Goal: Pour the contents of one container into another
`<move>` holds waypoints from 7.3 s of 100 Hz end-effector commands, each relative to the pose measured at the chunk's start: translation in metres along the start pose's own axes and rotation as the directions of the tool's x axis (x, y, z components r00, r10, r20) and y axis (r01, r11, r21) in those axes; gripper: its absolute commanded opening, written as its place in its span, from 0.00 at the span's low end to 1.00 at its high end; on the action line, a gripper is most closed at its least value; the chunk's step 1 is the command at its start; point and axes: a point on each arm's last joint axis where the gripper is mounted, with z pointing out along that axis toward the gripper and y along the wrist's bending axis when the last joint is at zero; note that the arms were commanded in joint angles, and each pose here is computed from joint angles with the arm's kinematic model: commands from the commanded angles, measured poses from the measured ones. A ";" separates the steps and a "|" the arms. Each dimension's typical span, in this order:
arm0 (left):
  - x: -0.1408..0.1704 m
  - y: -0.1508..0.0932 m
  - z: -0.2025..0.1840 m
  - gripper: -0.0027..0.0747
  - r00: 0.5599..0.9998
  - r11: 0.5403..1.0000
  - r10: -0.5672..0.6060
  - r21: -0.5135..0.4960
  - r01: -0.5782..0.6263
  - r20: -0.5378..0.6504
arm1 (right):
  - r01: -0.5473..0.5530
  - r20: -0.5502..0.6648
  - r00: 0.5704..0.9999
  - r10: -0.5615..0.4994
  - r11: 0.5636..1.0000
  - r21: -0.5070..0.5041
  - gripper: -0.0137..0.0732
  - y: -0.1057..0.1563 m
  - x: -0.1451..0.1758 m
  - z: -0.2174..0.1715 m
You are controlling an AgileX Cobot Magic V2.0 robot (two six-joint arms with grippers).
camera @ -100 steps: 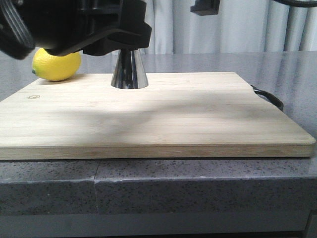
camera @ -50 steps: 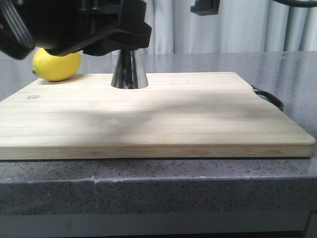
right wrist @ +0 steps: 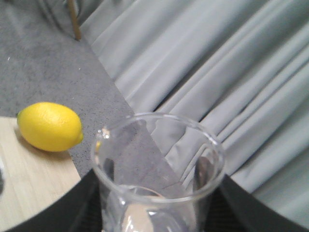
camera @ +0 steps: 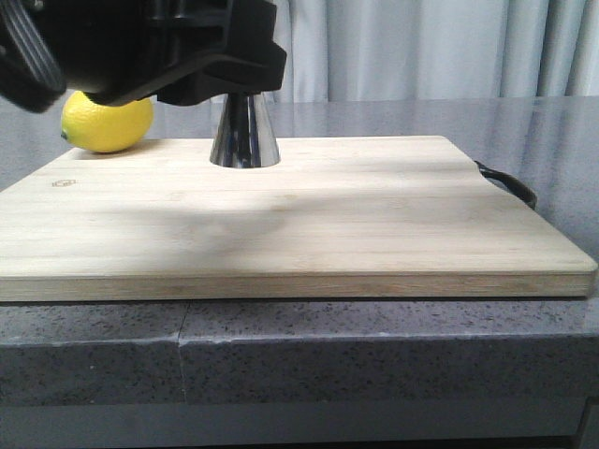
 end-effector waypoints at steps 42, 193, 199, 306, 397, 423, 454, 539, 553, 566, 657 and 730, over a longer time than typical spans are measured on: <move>-0.021 -0.003 -0.004 0.01 0.992 1.000 -0.005 0.008 0.004 0.124 | -0.450 -0.011 0.886 0.464 0.864 0.224 0.42 -0.032 0.051 0.018; -0.021 -0.004 -0.004 0.01 0.992 1.000 0.012 0.014 -0.014 0.122 | -0.543 0.023 0.832 0.554 0.805 0.240 0.77 0.029 0.141 0.035; -0.021 -0.004 -0.004 0.01 0.992 1.000 0.012 0.014 -0.014 0.122 | -0.543 0.041 0.834 0.550 0.805 0.240 0.77 0.028 0.140 0.035; -0.016 0.024 0.014 0.01 0.979 0.993 0.070 -0.105 -0.051 0.193 | -0.535 0.483 0.796 0.366 0.798 0.278 0.77 -0.044 0.022 -0.018; 0.014 0.070 0.042 0.01 0.984 0.970 0.003 -0.241 0.041 0.179 | -0.532 0.670 0.707 0.225 0.794 0.295 0.77 -0.072 -0.041 -0.075; 0.021 0.071 0.046 0.01 0.985 0.969 -0.020 -0.240 0.061 0.169 | -0.532 0.670 0.707 0.225 0.794 0.295 0.77 -0.072 -0.041 -0.075; 0.021 0.071 0.046 0.01 0.985 0.969 -0.021 -0.240 0.062 0.169 | -0.532 0.670 0.707 0.225 0.794 0.295 0.77 -0.072 -0.041 -0.075; 0.021 0.071 0.046 0.48 0.986 0.969 -0.021 -0.240 0.062 0.168 | -0.532 0.672 0.706 0.224 0.794 0.295 0.77 -0.072 -0.042 -0.075; 0.021 0.071 0.046 0.61 0.986 0.969 -0.021 -0.240 0.062 0.168 | -0.532 0.672 0.706 0.224 0.794 0.295 0.77 -0.072 -0.042 -0.075; 0.020 0.071 0.046 0.66 0.986 0.969 -0.022 -0.239 0.062 0.166 | -0.532 0.672 0.706 0.224 0.794 0.295 0.77 -0.072 -0.042 -0.075; -0.048 0.037 -0.103 0.65 0.916 0.986 0.076 -0.167 -0.010 0.394 | -0.384 0.451 0.878 0.159 0.797 0.466 0.77 -0.081 -0.050 -0.100; -0.053 0.041 -0.211 0.23 0.876 0.923 0.232 -0.380 -0.061 0.422 | -0.177 -0.063 0.975 0.211 0.920 0.349 0.37 -0.023 -0.067 -0.288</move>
